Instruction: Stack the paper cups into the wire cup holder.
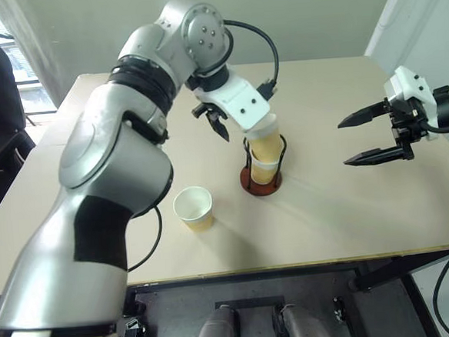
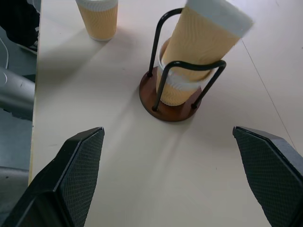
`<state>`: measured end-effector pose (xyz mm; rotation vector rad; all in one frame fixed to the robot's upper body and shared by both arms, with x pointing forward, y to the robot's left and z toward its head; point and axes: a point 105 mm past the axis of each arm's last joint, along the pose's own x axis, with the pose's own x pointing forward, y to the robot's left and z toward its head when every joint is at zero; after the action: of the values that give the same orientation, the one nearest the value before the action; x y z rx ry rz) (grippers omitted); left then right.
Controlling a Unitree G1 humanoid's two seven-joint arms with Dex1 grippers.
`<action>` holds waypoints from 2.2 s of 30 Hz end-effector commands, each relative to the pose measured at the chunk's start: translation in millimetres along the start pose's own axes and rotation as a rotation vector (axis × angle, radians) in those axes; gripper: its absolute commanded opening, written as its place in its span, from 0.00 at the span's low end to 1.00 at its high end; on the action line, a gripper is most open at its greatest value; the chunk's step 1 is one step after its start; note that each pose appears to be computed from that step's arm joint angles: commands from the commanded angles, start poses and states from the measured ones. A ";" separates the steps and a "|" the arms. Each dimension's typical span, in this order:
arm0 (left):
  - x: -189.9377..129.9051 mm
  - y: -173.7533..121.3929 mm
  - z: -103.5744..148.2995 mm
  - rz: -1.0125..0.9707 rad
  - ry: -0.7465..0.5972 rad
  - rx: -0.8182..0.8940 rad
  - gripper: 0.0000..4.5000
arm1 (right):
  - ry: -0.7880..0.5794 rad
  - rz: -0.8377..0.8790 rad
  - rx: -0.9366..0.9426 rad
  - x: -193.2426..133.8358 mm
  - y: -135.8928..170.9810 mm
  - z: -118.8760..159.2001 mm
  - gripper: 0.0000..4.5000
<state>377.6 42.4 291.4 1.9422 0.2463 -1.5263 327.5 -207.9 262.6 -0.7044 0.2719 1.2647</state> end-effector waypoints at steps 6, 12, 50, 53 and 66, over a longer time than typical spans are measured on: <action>-11.7 3.0 2.8 0.014 0.000 0.022 1.00 | -0.007 -0.047 -0.049 -13.4 -1.5 9.8 0.99; -26.7 10.0 4.9 0.134 -0.095 -0.036 1.00 | 0.005 -0.047 -0.057 -11.3 -1.4 10.1 0.99; -20.7 -163.5 5.1 -0.296 -0.148 -0.110 1.00 | 0.024 0.077 -0.151 10.3 6.0 26.8 0.99; -18.4 -167.9 6.1 -0.310 -0.148 -0.105 1.00 | 0.019 0.078 -0.148 10.6 6.0 27.0 0.99; 16.7 -172.4 -3.6 -0.314 -0.134 -0.035 1.00 | 0.005 0.085 -0.147 14.5 5.7 28.5 0.99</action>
<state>293.7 175.3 203.8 1.7864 0.5659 -1.8521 324.1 -181.4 262.5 -0.8027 0.2590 1.3697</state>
